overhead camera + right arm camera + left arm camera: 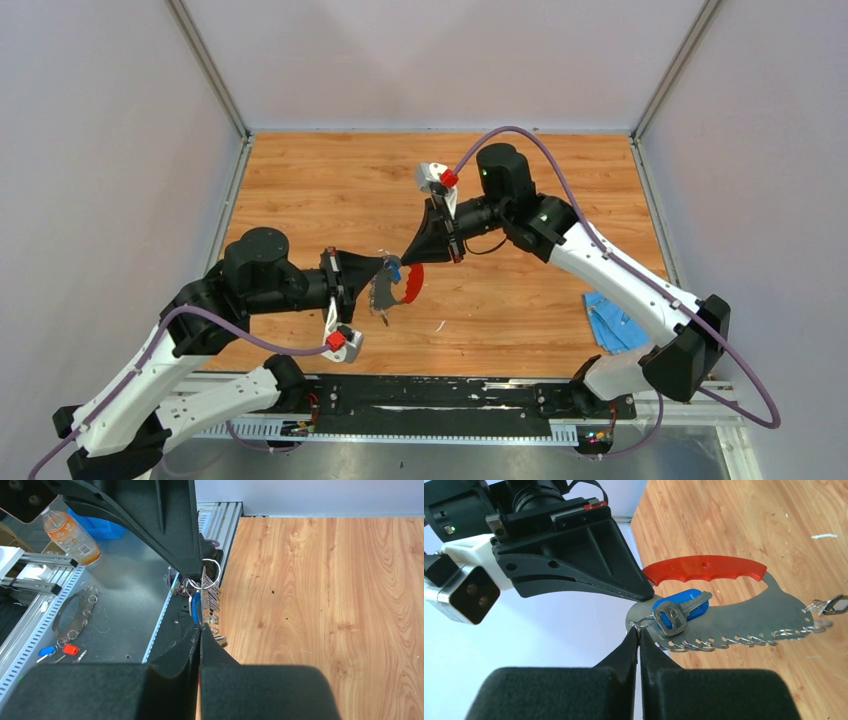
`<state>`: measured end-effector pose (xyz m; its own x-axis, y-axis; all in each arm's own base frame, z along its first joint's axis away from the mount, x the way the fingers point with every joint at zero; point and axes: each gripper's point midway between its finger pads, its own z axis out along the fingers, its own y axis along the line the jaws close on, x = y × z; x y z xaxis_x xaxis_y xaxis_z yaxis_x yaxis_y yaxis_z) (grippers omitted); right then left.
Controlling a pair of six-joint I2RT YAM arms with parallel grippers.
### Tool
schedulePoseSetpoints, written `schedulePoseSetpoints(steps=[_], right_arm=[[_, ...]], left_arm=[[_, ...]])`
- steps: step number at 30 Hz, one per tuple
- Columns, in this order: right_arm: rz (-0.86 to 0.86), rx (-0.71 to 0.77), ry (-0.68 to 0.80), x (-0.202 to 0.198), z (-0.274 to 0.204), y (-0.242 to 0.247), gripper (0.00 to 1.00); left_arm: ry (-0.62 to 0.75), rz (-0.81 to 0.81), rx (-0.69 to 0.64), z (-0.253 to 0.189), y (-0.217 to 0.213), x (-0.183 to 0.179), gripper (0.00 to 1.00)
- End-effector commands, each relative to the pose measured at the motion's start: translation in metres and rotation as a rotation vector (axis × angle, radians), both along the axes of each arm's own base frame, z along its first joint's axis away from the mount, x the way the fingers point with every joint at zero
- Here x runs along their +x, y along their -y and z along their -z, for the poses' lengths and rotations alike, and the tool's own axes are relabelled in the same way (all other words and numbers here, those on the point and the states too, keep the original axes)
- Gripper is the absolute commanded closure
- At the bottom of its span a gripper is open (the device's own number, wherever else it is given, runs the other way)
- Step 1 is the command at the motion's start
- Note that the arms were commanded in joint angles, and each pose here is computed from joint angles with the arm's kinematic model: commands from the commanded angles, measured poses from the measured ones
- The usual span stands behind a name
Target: Put the keys on the keyring
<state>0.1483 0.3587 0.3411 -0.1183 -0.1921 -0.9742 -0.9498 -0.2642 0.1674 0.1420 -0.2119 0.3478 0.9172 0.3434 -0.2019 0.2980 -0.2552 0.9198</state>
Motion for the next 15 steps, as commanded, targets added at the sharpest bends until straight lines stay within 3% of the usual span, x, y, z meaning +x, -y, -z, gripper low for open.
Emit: schedulePoseSetpoints(steps=[1, 5, 8, 10, 15], right_arm=[[-0.052, 0.025, -0.006, -0.017, -0.008, 0.006, 1.00], [-0.065, 0.041, -0.006, -0.020, -0.012, 0.007, 1.00], [-0.077, 0.049, -0.006, -0.023, -0.014, 0.008, 1.00], [-0.083, 0.053, -0.007, -0.024, -0.015, 0.009, 1.00], [-0.084, 0.057, -0.005, -0.025, -0.017, 0.010, 1.00]], left_arm=[[-0.029, 0.008, -0.096, -0.026, 0.004, -0.006, 1.00], [0.003, 0.024, -0.077, -0.021, 0.004, -0.006, 1.00], [0.033, 0.011, -0.054, -0.016, 0.002, -0.002, 0.76], [0.051, 0.006, -0.045, -0.015, 0.002, 0.001, 0.69], [0.058, -0.014, -0.047, -0.016, 0.003, 0.006, 0.71]])
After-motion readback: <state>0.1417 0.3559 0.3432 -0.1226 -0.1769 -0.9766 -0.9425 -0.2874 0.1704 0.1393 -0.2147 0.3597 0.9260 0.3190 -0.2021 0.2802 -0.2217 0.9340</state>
